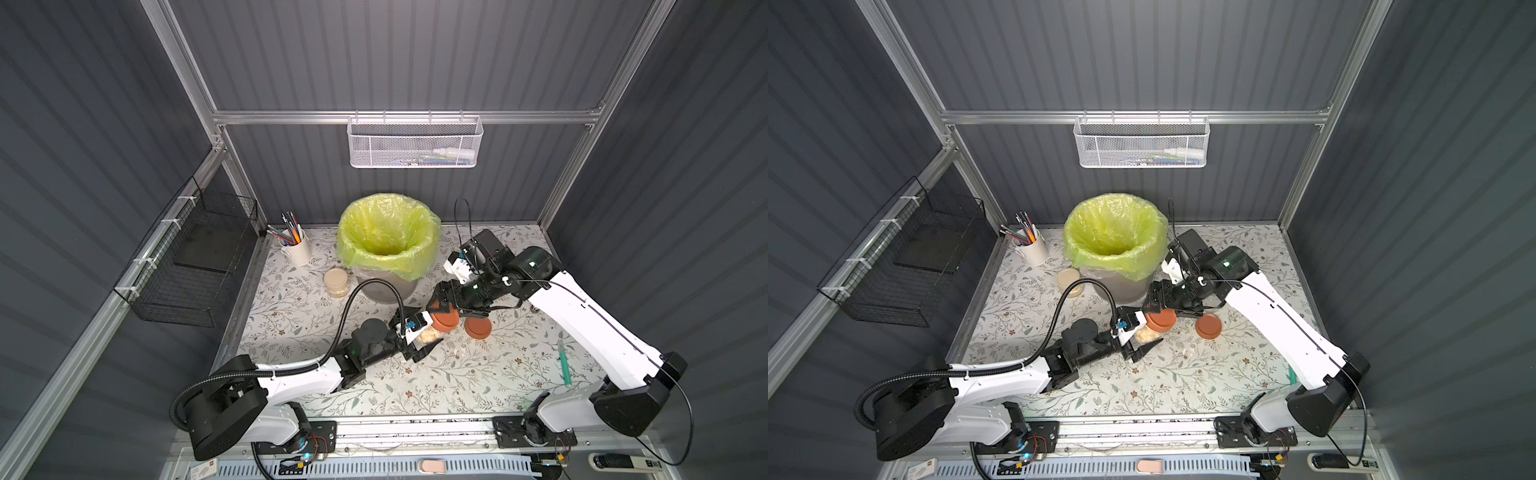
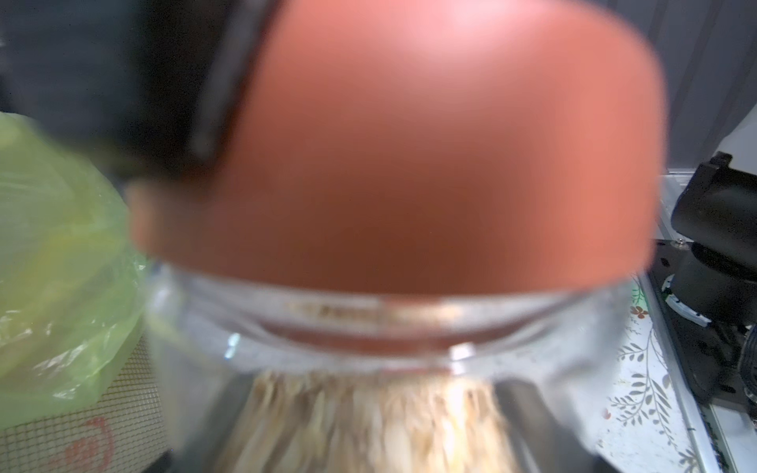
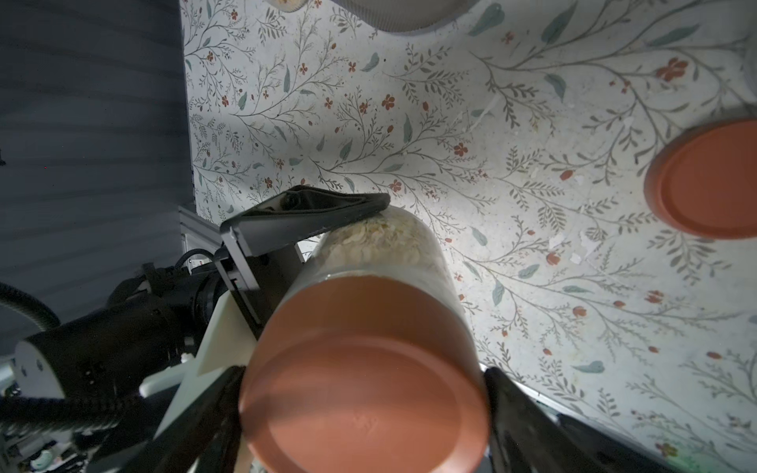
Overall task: Empty expired oatmeal from jars
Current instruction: Unscrew the lid from the jar.
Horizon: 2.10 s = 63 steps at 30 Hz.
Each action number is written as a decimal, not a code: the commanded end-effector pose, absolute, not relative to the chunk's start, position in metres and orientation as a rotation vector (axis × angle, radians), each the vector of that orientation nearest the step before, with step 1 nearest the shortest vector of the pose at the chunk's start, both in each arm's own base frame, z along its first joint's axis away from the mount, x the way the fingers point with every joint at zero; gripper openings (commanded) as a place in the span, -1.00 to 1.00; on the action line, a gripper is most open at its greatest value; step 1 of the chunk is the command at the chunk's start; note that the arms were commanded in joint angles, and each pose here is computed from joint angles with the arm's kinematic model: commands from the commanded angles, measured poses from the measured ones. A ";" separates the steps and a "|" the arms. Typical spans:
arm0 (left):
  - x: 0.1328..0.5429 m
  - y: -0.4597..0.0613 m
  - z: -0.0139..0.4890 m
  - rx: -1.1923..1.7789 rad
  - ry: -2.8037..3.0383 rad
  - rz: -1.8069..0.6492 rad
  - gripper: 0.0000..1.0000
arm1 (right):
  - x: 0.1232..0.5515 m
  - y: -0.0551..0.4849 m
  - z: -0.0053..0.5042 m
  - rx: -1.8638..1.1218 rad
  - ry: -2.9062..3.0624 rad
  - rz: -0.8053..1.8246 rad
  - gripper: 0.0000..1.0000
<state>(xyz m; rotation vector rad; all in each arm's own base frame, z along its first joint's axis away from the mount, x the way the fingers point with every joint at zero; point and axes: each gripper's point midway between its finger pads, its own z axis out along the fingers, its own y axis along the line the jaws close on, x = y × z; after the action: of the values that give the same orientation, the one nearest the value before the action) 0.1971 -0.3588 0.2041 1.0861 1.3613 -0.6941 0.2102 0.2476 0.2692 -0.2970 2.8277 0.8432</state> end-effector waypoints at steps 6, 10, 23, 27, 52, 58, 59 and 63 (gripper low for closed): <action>0.185 -0.360 0.274 0.981 1.155 -0.803 -0.64 | 0.198 0.276 0.284 -0.803 2.577 0.998 0.33; 0.185 -0.360 0.274 0.978 1.155 -0.806 -0.65 | 0.193 0.274 0.278 -0.899 2.597 0.954 0.34; 0.183 -0.358 0.284 0.960 1.132 -0.816 -0.67 | 0.185 0.268 0.256 -1.111 2.611 0.727 0.40; 0.181 -0.355 0.291 0.945 1.115 -0.828 -0.68 | 0.179 0.265 0.253 -1.185 2.595 0.707 0.43; 0.174 -0.357 0.304 0.921 1.090 -0.906 -0.69 | 0.167 0.262 0.259 -1.351 2.439 0.737 0.72; 0.177 -0.356 0.302 0.915 1.101 -0.890 -0.70 | 0.168 0.258 0.256 -1.348 2.435 0.715 0.82; 0.178 -0.356 0.301 0.914 1.103 -0.888 -0.71 | 0.169 0.257 0.256 -1.345 2.434 0.707 0.83; 0.178 -0.357 0.300 0.915 1.106 -0.888 -0.72 | 0.168 0.256 0.256 -1.342 2.430 0.700 0.89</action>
<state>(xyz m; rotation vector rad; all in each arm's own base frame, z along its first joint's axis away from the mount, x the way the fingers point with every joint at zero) 0.1767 -0.3579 0.2206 1.0667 1.3228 -0.8432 0.1795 0.2573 0.2617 -1.3023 2.4041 0.6742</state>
